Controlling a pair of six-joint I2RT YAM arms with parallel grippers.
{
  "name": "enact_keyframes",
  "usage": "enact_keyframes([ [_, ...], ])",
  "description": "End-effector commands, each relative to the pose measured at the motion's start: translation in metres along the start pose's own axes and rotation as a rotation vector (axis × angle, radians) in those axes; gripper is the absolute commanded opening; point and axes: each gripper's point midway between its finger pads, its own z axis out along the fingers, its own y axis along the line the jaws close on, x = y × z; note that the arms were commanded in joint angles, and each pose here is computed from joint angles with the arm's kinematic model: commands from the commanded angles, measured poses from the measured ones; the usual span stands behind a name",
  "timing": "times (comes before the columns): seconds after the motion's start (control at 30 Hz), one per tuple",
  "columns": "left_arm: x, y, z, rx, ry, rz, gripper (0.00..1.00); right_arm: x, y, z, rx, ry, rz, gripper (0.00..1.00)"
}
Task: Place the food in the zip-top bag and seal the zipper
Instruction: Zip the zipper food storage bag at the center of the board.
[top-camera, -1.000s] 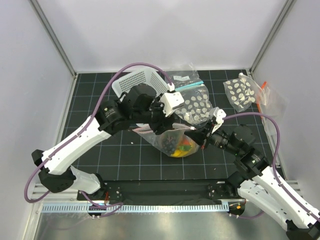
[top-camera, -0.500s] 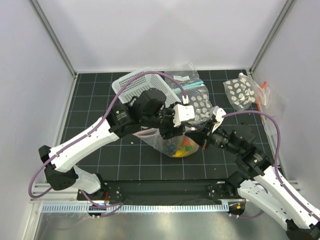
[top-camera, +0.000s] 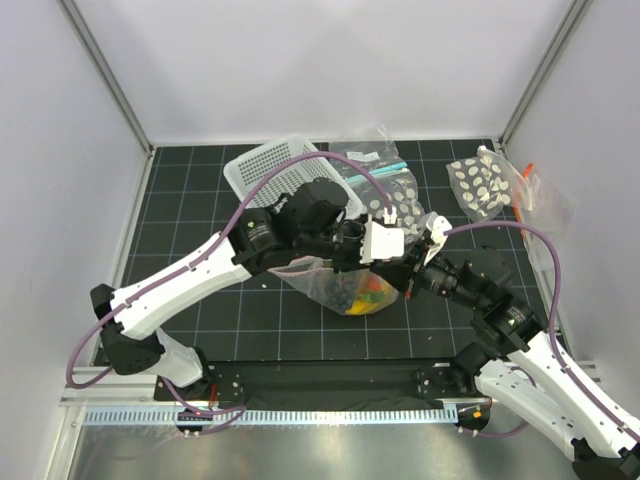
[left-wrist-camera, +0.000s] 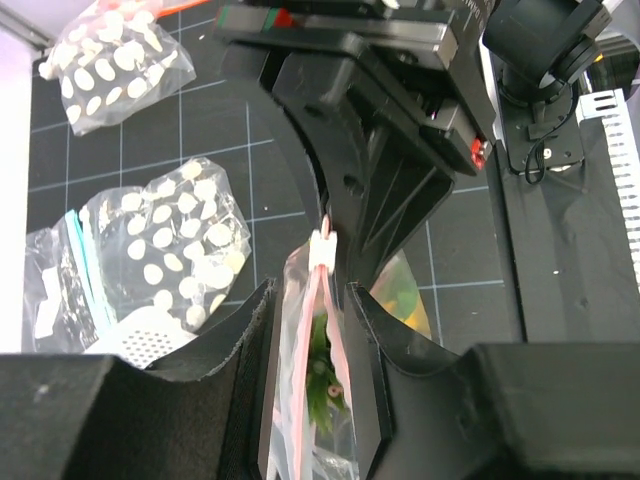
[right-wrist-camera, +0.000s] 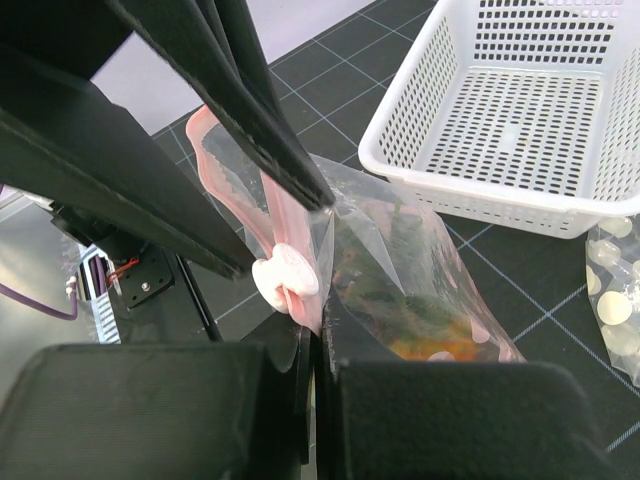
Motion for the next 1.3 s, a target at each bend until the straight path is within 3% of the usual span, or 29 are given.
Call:
enact_keyframes([
  [0.0,-0.025,0.007,0.002,-0.015,-0.065,0.072,0.34,-0.033,0.01,-0.004,-0.029,-0.083,-0.032,0.01],
  [0.3,-0.027,0.005,0.014,-0.008,-0.051,0.09,0.27,-0.033,0.011,-0.005,-0.031,-0.082,-0.034,0.01],
  [0.5,-0.024,0.008,0.014,-0.031,-0.035,0.099,0.0,-0.033,0.012,-0.006,-0.031,-0.086,-0.034,0.01],
  [0.97,0.009,0.012,-0.012,-0.161,0.022,0.016,0.0,-0.057,-0.007,-0.035,0.139,-0.277,-0.029,0.01],
  [1.27,0.05,0.038,-0.034,-0.347,0.09,-0.17,0.0,-0.071,-0.032,-0.061,0.317,-0.394,-0.003,0.01],
])
